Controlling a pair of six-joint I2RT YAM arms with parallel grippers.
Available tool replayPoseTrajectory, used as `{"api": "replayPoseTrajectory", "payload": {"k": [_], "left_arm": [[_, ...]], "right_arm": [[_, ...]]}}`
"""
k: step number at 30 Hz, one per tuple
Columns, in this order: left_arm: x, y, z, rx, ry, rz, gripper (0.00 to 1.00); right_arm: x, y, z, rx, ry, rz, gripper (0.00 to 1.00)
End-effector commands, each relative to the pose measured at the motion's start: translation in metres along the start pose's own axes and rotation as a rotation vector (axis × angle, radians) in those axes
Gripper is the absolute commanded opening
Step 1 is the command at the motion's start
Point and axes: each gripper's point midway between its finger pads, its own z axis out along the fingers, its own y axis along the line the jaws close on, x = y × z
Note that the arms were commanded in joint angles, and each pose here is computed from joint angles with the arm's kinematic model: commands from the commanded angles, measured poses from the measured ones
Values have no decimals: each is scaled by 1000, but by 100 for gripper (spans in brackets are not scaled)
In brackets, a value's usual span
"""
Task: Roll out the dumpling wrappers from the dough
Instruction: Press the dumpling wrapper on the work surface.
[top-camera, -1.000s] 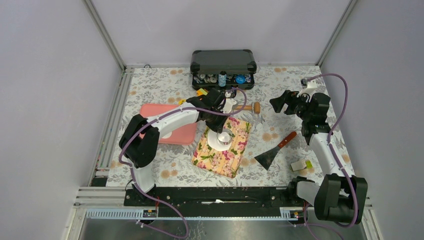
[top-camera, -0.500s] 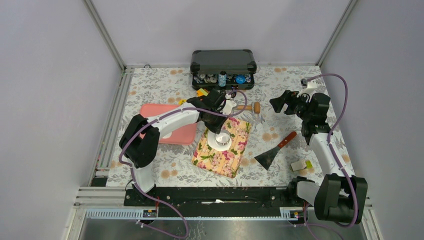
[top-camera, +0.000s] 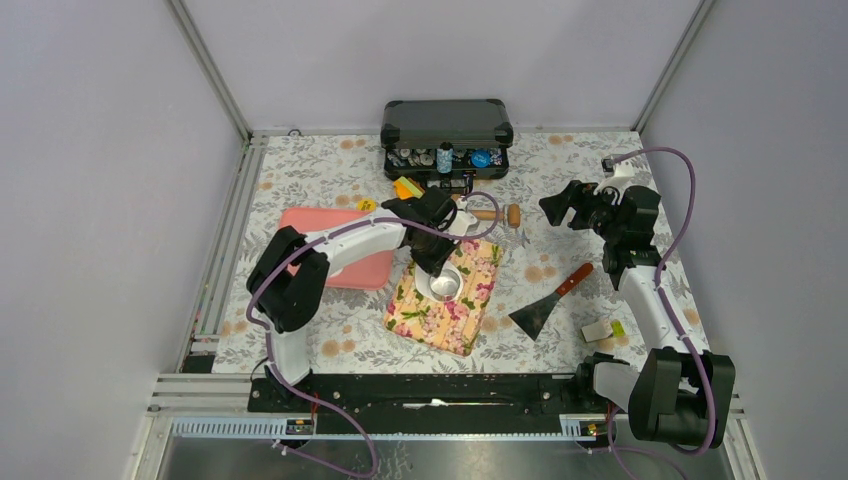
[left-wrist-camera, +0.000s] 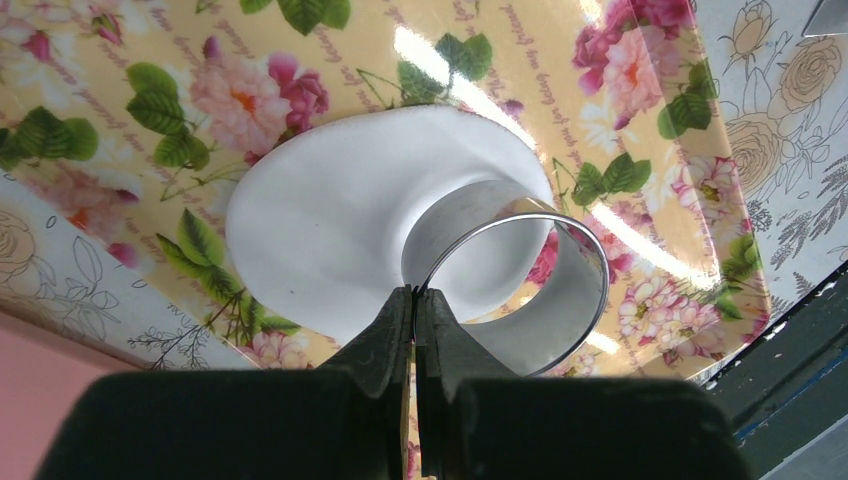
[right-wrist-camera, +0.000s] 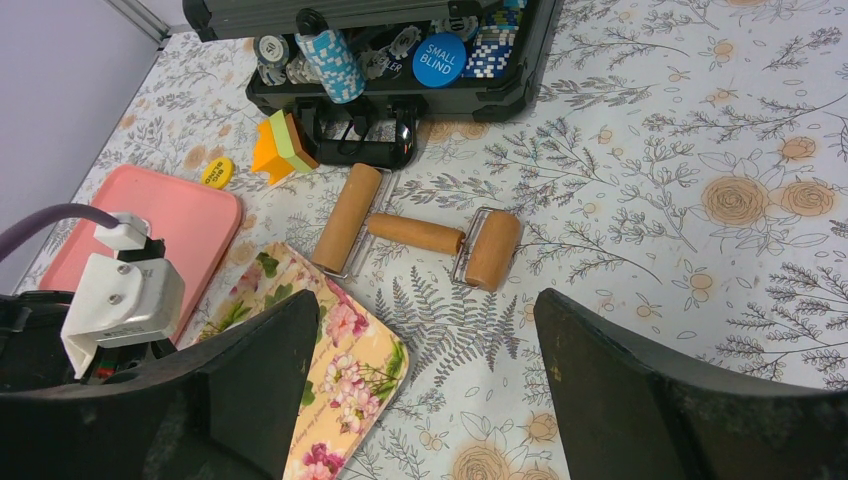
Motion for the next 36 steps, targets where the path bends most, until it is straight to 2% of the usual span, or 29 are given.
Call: {"api": "replayPoseTrajectory", "payload": {"k": [1,36], "left_arm": [[-18,-3,-2,2,-54,20,0],[-18,4,9,-27,-50,8,0]], "right_arm": [[-13,8,-2,-36,-44,-27,86],[-12,9,-3,-44,-41,-11,86]]}}
